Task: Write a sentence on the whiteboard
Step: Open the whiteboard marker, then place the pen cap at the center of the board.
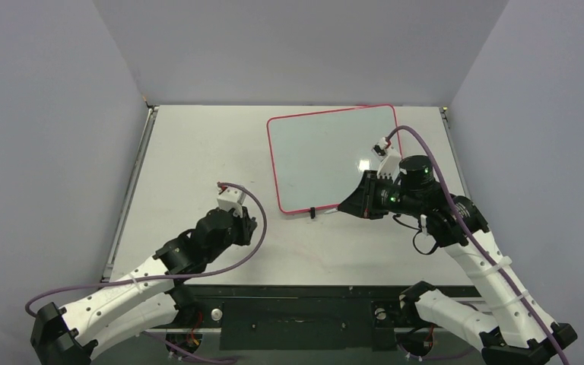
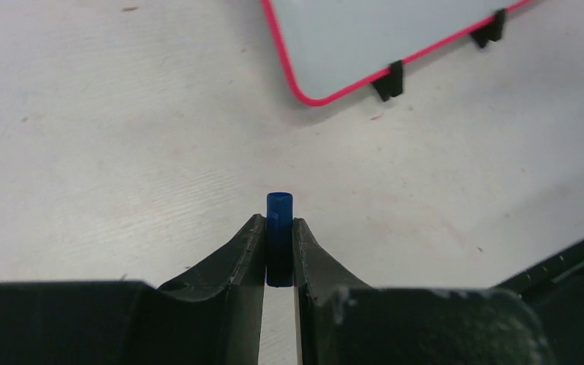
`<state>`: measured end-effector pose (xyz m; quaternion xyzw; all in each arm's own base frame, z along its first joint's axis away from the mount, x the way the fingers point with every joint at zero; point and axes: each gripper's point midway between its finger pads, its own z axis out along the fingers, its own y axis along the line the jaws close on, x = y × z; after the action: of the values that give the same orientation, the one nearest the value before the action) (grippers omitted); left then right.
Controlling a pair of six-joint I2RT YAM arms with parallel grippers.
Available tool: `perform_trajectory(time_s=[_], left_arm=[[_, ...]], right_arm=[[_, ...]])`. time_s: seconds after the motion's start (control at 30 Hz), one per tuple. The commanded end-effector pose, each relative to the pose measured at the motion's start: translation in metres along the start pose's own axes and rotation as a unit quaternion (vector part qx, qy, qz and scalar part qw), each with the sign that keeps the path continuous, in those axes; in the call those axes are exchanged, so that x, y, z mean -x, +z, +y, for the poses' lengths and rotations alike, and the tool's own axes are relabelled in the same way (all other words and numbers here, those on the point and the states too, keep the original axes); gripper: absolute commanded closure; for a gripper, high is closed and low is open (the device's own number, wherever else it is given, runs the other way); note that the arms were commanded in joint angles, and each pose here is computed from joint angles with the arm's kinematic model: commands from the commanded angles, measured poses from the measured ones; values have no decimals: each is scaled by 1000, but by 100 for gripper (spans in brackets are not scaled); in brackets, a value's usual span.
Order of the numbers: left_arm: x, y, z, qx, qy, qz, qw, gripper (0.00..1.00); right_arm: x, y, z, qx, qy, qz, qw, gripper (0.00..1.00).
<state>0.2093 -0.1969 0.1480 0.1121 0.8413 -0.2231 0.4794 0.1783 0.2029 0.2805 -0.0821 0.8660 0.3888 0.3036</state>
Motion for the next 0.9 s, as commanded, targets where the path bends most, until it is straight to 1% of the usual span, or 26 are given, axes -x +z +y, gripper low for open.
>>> perform_trajectory(time_s=[0.0, 0.03, 0.07, 0.2, 0.4, 0.67, 0.87], left_arm=[[-5, -5, 55, 162, -108, -31, 980, 100], [-12, -6, 62, 179, -115, -25, 977, 100], [-14, -6, 68, 199, -136, -32, 970, 100], [-30, -7, 85, 247, -173, -29, 953, 100], [-53, -7, 105, 303, -193, -13, 933, 100], [-73, -5, 115, 319, -214, 11, 923, 100], [-79, -8, 124, 334, -232, 16, 913, 95]], right_arm=[[9, -6, -2, -12, -12, -27, 999, 100], [9, -6, -3, -13, -12, -27, 999, 100], [9, -7, -3, -14, -12, -28, 999, 100], [6, -8, -6, -18, -13, -29, 999, 100], [2, -9, -13, -33, -15, -28, 999, 100], [-1, -10, -18, -44, -19, -27, 999, 100], [-2, -8, -22, -49, -19, -24, 998, 100]])
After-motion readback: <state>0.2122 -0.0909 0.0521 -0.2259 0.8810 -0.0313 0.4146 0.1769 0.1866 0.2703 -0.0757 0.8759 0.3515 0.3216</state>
